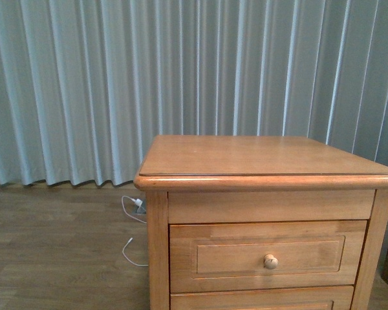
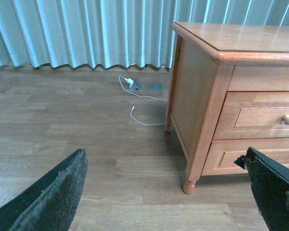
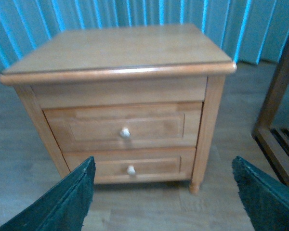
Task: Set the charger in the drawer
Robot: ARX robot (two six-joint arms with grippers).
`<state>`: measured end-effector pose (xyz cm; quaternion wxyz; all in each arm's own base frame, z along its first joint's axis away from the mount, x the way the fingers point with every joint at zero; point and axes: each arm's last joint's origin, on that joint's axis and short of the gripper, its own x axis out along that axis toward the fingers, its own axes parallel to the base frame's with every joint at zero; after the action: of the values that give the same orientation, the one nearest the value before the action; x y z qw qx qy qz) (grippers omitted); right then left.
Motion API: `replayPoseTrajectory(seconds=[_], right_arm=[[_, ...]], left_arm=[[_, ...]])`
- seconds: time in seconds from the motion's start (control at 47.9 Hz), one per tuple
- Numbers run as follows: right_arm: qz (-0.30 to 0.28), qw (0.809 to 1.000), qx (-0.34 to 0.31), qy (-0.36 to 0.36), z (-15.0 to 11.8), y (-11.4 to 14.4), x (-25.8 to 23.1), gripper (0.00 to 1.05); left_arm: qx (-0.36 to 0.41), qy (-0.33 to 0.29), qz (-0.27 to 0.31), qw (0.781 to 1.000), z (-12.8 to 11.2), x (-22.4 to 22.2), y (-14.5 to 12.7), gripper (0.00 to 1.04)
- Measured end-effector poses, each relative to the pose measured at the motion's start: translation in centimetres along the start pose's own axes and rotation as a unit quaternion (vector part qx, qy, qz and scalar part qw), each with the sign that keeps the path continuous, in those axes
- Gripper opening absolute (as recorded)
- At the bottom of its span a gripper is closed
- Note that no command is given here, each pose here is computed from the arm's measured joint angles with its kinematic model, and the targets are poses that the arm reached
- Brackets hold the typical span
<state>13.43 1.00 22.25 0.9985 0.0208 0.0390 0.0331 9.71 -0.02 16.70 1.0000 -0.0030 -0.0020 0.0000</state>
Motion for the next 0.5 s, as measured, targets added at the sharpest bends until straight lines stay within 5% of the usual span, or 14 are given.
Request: replayPoseTrajectory(seconds=[0.23, 0.376, 0.501], right_arm=[[-0.031, 0.999, -0.016, -0.037, -2.2, -1.0, -0.9, 0.40], [-0.032, 0.999, -0.018, -0.039, -3.4, -1.0, -1.4, 0.03], [-0.032, 0.999, -0.019, -0.039, -3.8, -1.0, -1.7, 0.02]], left_arm=[[0.000, 0.000, 0.000, 1.000, 0.0, 0.0, 0.0, 0.99], [0.000, 0.000, 0.000, 1.000, 0.0, 0.0, 0.0, 0.99], [0.000, 0.000, 0.000, 1.000, 0.0, 0.0, 0.0, 0.99]])
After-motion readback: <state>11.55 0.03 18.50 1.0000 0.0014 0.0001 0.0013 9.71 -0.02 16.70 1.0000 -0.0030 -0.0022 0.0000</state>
